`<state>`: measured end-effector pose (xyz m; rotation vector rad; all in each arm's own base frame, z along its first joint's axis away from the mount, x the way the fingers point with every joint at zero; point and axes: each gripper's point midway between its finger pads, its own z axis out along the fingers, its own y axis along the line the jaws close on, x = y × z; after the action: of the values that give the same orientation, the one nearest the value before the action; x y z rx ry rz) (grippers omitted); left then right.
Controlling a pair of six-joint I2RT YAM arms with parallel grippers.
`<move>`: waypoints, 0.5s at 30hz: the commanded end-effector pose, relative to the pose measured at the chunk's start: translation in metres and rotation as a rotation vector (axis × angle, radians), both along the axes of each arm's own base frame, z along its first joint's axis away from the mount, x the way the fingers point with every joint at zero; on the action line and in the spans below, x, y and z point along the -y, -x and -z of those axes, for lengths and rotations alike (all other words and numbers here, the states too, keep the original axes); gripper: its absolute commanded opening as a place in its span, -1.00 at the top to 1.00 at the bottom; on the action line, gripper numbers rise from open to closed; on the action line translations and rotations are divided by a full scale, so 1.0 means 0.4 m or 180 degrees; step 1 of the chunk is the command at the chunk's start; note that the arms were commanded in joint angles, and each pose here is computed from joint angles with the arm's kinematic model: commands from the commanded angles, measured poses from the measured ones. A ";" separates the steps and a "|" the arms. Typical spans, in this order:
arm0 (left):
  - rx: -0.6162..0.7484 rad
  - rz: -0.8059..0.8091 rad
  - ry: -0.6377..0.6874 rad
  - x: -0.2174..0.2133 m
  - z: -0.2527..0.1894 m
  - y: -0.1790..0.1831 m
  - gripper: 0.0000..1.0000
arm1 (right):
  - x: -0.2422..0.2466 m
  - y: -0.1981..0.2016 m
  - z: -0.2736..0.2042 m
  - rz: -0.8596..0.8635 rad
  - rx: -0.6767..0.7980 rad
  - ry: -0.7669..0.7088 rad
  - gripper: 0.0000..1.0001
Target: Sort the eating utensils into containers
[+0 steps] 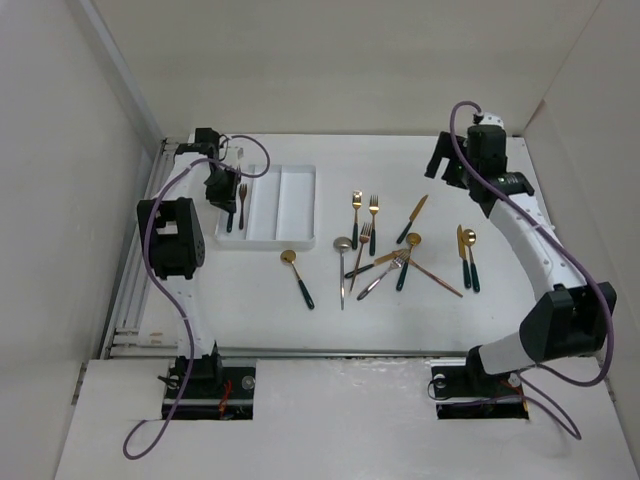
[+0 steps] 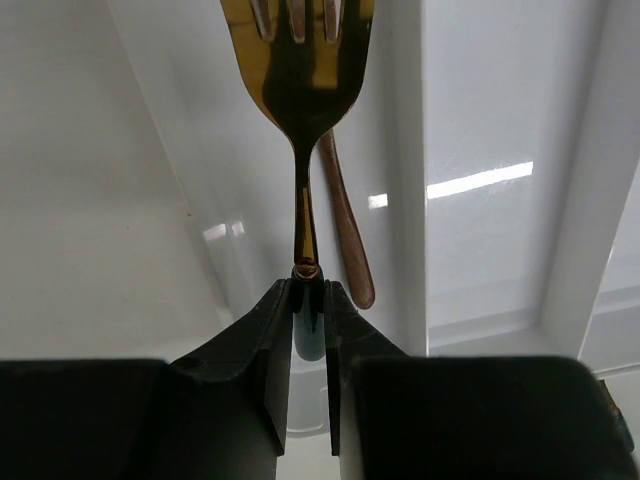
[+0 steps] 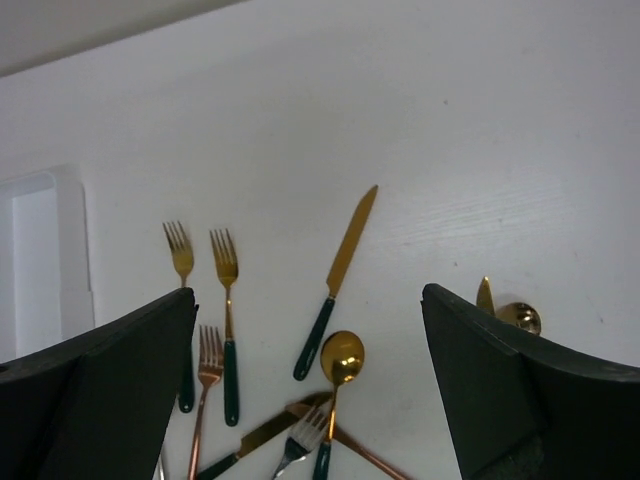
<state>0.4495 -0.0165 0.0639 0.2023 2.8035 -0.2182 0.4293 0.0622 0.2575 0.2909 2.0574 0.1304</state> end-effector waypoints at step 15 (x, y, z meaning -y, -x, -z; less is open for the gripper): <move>0.0396 -0.0258 -0.0063 -0.001 -0.084 -0.042 0.35 | 0.289 0.240 0.396 0.0919 -0.1924 -0.0264 0.00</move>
<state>0.4544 -0.0197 0.0543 0.1323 2.7968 -0.1923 0.3430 -0.0340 0.0973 0.6915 2.5796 0.0166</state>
